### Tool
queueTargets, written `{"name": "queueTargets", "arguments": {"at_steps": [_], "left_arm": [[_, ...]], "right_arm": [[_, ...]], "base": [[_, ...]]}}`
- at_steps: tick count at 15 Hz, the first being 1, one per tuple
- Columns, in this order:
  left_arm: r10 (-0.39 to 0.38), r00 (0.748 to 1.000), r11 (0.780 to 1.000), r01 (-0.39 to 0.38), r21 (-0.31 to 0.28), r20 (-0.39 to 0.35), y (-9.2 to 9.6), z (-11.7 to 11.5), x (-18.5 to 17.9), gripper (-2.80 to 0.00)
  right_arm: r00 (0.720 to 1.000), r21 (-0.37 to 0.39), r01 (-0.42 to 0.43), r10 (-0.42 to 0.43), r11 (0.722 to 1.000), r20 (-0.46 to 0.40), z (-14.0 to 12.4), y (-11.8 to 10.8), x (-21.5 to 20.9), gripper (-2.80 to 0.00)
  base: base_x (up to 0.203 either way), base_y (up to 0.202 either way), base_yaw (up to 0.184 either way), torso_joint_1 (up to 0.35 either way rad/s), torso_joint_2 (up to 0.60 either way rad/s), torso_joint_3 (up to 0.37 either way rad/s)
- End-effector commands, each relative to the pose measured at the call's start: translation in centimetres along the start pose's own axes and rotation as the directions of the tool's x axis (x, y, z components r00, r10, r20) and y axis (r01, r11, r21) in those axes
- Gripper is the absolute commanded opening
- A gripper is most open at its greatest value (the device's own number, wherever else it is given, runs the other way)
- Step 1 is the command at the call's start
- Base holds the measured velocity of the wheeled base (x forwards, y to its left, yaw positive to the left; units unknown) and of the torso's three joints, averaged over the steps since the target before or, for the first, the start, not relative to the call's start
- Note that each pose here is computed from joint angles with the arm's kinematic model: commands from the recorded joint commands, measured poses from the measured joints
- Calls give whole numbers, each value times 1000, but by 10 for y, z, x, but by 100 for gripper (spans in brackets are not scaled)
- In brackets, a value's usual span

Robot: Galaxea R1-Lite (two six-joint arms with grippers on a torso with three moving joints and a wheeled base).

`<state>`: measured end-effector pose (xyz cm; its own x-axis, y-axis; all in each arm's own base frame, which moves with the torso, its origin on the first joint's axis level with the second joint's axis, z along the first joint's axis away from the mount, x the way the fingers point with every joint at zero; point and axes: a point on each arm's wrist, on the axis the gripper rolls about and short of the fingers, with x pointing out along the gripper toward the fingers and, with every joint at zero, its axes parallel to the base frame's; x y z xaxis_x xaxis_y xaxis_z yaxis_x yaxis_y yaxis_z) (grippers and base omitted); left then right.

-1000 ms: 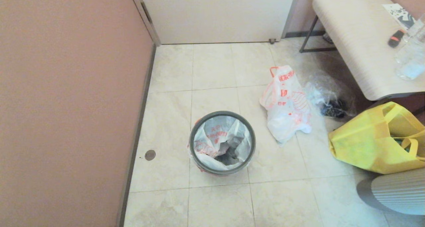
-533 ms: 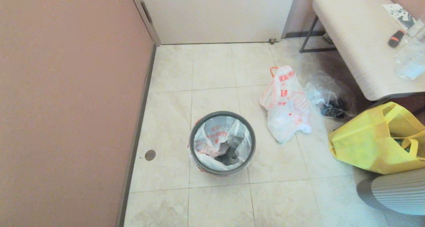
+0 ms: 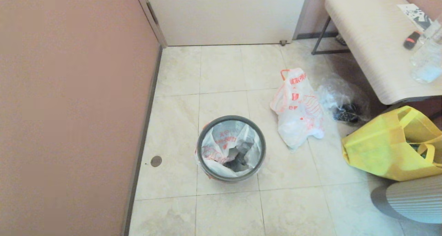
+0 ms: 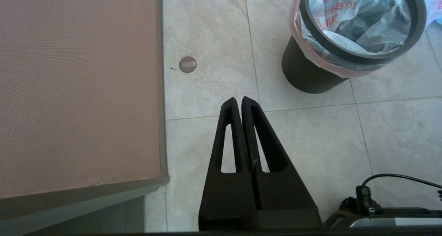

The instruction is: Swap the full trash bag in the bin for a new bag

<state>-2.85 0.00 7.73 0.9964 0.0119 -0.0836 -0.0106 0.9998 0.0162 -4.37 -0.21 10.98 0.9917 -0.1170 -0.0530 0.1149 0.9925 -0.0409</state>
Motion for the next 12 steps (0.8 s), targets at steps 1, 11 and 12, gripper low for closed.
{"name": "queueTargets", "arguments": {"at_steps": [1, 11, 12], "left_arm": [[2, 1000, 1000, -2, 0, -5, 0, 0, 0, -280], [2, 1000, 1000, -2, 0, -5, 0, 0, 0, -280], [2, 1000, 1000, -2, 0, -7, 0, 0, 0, -280]], "right_arm": [[997, 9, 4, -5, 1000, 71, -17, 2, 14, -280], [995, 52, -92, 89, 994, 50, -32, 6, 22, -280], [995, 53, -92, 89, 994, 53, -32, 6, 22, -280]], "base": [[0, 0, 0, 0, 0, 0], [0, 0, 0, 0, 0, 0], [0, 0, 0, 0, 0, 0]]}}
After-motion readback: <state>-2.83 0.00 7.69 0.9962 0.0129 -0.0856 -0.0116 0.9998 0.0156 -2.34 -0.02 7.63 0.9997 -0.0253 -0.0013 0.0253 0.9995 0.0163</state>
